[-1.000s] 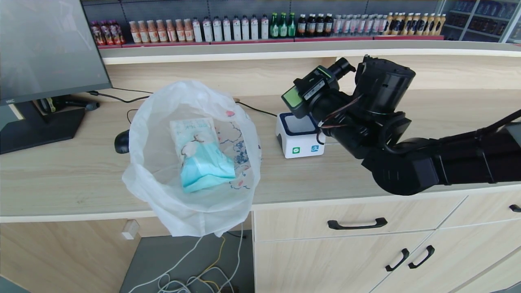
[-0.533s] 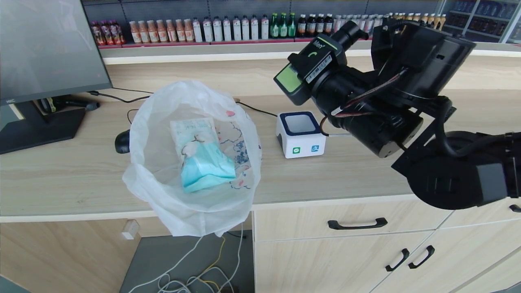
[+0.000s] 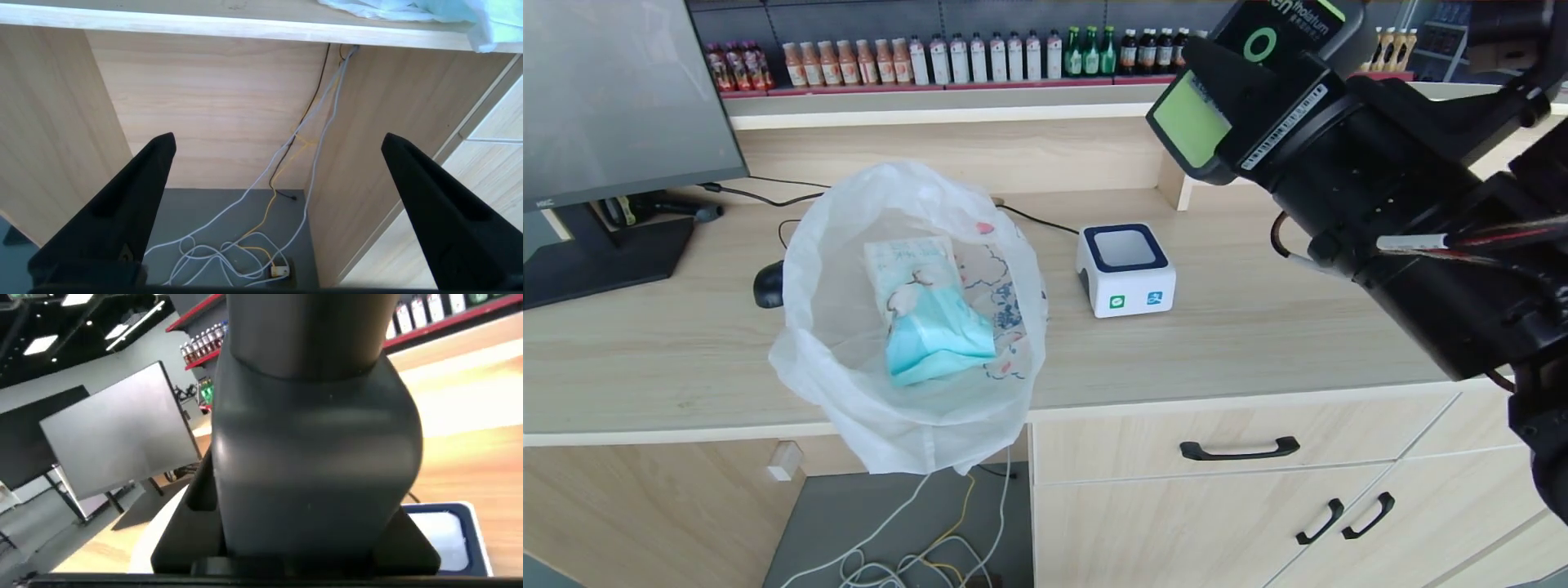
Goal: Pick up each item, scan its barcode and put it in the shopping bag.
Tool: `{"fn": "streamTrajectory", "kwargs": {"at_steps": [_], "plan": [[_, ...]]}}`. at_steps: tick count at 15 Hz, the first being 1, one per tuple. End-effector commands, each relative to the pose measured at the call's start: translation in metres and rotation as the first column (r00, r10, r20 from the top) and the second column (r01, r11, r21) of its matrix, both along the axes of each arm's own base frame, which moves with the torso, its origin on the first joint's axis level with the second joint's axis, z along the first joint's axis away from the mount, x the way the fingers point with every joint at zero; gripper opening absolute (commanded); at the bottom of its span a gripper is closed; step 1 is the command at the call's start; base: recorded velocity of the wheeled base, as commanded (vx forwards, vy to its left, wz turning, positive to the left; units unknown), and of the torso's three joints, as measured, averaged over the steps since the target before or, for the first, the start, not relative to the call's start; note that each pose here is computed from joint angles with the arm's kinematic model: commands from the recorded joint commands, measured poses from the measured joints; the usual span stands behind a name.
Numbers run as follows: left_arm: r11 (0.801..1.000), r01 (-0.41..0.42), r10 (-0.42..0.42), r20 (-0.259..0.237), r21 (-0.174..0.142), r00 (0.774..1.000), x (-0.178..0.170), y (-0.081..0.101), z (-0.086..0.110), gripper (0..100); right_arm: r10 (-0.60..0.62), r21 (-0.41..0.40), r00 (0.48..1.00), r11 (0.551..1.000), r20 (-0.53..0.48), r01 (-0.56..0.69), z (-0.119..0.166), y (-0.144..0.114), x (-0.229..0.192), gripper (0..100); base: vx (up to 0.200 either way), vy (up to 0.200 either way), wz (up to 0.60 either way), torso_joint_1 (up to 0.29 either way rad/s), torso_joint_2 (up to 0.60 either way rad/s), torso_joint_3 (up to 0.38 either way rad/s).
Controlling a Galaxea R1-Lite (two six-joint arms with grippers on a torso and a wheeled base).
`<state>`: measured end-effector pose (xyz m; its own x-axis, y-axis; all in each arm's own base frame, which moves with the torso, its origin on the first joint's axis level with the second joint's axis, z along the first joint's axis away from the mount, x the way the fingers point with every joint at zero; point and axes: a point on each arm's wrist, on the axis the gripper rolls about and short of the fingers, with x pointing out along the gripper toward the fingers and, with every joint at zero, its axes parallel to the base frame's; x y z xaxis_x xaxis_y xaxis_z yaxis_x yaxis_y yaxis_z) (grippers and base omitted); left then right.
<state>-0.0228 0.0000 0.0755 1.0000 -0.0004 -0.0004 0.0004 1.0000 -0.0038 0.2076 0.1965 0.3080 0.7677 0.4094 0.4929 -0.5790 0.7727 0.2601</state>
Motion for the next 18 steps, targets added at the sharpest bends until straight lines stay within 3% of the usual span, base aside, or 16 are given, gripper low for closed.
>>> {"fn": "streamTrajectory", "kwargs": {"at_steps": [1,4,7,12,14,18], "plan": [[1.000,0.001,-0.001,0.000,-0.001,1.000,0.000,0.000,0.000,100,-0.043,-0.064,0.998,0.997,0.055,0.047,-0.014,-0.011,-0.012,0,0.000,0.000,0.00,0.000,0.00,0.000],[1.000,0.000,0.000,0.000,-0.001,1.000,0.000,0.000,0.000,100,-0.096,-0.169,0.994,0.980,0.058,0.104,-0.061,-0.024,-0.021,0,0.000,0.000,0.00,0.000,0.00,0.000],[1.000,0.000,0.000,0.000,-0.001,1.000,0.000,0.000,0.000,100,-0.130,-0.255,0.987,0.955,0.090,0.149,-0.073,-0.031,-0.024,0,0.000,0.000,0.00,0.000,0.00,0.000],[1.000,0.000,0.000,0.000,-0.001,1.000,0.000,0.000,0.000,100,-0.054,-0.344,0.990,0.934,0.130,0.096,-0.086,-0.036,-0.027,0,0.000,0.000,0.00,0.000,0.00,0.000],[1.000,0.001,-0.001,0.000,-0.001,1.000,0.000,0.000,0.000,100,-0.135,-0.393,0.987,0.906,0.082,0.156,-0.104,-0.057,-0.012,0,0.000,0.000,0.00,0.000,0.00,0.000],[1.000,0.000,0.000,0.000,-0.005,1.000,0.000,0.000,0.000,100,-0.139,-0.370,0.987,0.916,0.076,0.157,-0.106,-0.060,-0.013,0,0.000,0.000,0.00,0.000,0.00,0.000]]}}
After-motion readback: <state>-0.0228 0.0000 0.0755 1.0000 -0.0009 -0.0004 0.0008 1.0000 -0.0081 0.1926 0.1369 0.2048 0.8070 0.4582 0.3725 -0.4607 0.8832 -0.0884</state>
